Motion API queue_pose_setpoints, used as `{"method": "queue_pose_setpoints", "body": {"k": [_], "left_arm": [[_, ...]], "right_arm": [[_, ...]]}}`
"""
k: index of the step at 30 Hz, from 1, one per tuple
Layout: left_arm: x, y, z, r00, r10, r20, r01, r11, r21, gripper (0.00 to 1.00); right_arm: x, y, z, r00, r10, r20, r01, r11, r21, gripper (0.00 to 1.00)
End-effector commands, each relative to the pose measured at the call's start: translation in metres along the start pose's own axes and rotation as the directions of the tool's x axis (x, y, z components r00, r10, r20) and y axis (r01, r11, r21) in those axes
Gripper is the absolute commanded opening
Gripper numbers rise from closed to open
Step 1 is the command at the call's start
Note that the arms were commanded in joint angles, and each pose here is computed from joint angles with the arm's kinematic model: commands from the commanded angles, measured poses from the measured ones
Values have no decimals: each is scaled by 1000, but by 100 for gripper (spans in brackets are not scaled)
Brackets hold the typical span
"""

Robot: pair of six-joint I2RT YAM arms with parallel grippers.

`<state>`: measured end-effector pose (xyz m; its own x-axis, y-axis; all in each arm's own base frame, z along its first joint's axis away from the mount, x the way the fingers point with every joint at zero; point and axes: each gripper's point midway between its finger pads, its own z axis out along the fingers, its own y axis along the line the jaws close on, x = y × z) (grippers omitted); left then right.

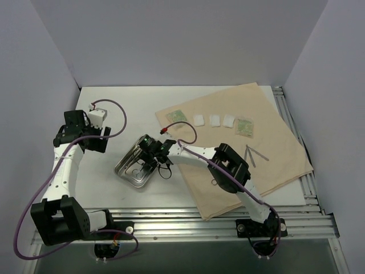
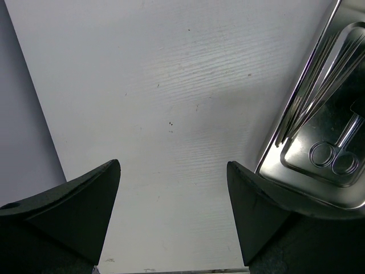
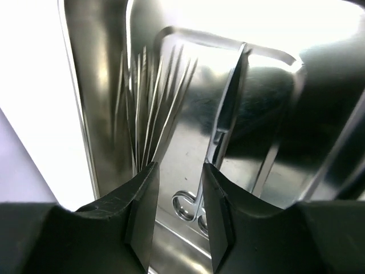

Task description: Prepare the surgical pack

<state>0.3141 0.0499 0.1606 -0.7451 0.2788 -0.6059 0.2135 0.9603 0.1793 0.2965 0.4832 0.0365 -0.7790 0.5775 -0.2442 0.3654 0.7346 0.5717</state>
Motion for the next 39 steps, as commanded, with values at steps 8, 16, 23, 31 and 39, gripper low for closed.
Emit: {"method": "queue_pose_setpoints", "body": {"k": [8,16,23,31,39], "left_arm": [[-44,28,-32,999,25,32,-23,997,-69,85],[-69,33,-46,999,22,29,-20,998,-54,94],[-66,35,-50,1000,15,-7,-15,998,-64,94],[-52,22,-50,999,2,-40,-3,1000,-21,94],[-50,46,-40,989,15,-148,-34,992,-123,94]], "right_arm": [[-68,60,-123,812,-534,234,565,820,-89,38],[-130,-82,-157,767,-642,26,637,765,100,45],[-157,-198,-162,807,-581,-108,581,747,323,48],[-162,-260,-140,848,-500,-173,527,771,358,44],[-155,-278,-130,840,-490,-234,543,750,377,36]]}}
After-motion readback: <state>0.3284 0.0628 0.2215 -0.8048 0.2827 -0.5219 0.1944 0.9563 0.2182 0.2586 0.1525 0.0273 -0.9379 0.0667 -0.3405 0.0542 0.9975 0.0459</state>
